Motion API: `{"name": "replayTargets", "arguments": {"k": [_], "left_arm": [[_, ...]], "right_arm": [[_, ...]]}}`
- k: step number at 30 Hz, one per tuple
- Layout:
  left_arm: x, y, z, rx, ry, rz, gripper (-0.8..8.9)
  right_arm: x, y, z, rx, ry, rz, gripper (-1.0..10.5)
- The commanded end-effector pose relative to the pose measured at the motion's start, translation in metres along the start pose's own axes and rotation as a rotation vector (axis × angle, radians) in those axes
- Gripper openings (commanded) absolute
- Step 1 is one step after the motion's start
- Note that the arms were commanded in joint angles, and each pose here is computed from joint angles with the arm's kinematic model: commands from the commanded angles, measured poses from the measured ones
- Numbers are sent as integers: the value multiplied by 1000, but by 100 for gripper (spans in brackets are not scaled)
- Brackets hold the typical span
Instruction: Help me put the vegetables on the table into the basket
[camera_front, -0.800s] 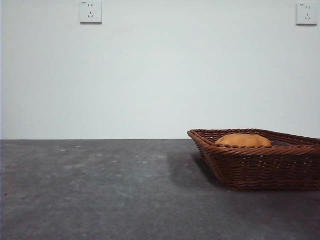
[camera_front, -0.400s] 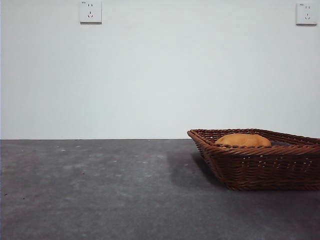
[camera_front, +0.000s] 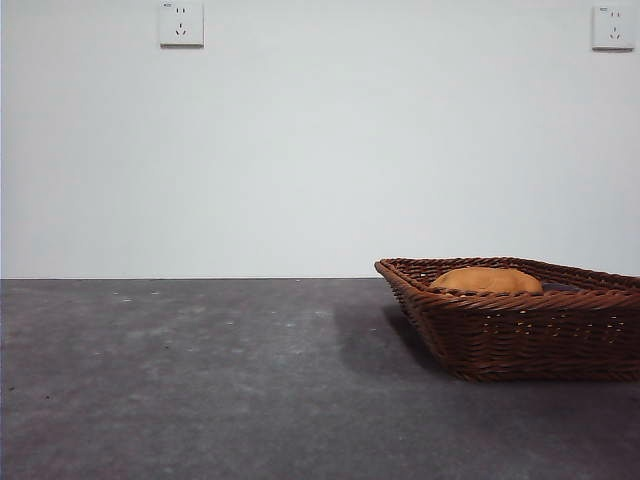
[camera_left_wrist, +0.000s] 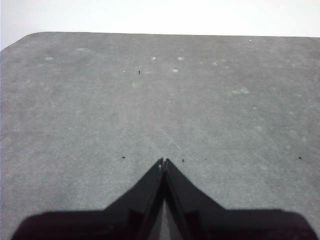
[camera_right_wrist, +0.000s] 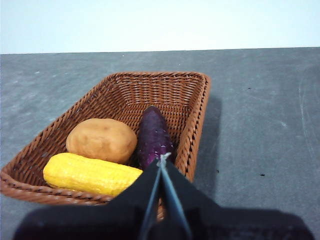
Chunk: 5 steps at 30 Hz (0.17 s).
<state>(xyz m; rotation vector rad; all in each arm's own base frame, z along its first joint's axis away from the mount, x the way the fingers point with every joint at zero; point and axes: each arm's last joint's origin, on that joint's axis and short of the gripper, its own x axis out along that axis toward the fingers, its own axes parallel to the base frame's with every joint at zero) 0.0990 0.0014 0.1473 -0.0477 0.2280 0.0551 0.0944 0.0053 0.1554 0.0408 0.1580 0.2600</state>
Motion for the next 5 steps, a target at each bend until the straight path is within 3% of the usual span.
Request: {"name": "replayTargets", "arguments": {"k": [1, 5], "left_arm": [[1, 0, -2, -6, 4, 2, -1], [1, 0, -2, -6, 4, 2, -1]], "right_arm": [[1, 0, -3, 11, 4, -1, 2], [1, 0, -3, 11, 4, 0, 2]]}}
